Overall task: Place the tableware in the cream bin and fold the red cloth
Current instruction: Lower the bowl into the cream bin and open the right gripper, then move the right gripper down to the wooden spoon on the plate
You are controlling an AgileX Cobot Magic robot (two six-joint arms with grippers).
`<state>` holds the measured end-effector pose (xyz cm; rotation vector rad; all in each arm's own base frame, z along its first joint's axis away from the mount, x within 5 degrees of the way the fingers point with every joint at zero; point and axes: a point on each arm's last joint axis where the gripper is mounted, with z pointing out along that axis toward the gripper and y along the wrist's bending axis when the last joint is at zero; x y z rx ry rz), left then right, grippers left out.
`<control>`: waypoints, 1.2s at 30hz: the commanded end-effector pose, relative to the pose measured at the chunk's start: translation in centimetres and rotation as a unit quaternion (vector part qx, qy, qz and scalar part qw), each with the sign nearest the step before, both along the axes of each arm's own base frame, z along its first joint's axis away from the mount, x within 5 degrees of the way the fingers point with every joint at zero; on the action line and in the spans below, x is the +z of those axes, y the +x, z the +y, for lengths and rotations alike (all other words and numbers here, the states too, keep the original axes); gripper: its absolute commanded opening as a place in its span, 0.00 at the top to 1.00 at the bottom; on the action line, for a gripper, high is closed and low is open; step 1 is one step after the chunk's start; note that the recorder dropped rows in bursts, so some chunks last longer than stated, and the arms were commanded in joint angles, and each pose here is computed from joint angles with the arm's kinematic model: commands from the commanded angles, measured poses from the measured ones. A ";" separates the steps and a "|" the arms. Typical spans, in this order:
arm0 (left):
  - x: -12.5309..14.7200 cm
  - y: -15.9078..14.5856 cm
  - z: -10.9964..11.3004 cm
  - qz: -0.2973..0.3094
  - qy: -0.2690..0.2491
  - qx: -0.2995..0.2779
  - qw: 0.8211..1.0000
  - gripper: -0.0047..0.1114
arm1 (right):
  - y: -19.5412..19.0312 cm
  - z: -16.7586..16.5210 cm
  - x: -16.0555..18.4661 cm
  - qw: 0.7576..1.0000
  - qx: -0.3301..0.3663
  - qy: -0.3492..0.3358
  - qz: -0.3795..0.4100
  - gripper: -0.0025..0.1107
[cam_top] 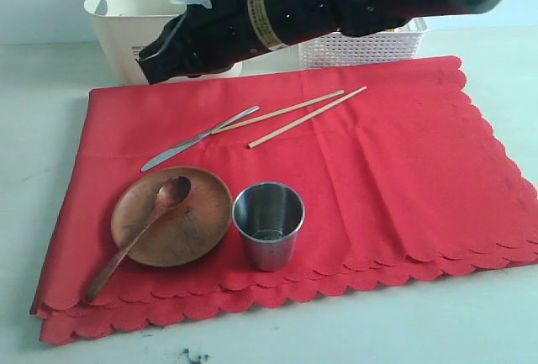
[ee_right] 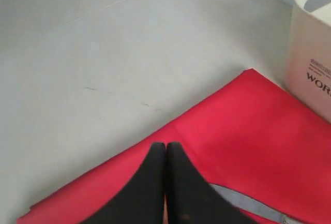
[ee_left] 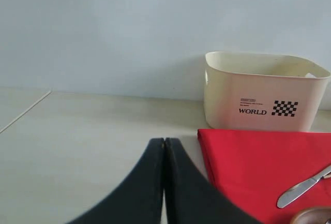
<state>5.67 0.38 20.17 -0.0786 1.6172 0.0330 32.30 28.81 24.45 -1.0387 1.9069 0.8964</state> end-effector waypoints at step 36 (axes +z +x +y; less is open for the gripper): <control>0.0 0.0 0.0 -0.003 0.003 -0.004 1.000 0.94 | -4.5 4.5 -3.2 0.960 -0.015 -0.171 -0.221 0.98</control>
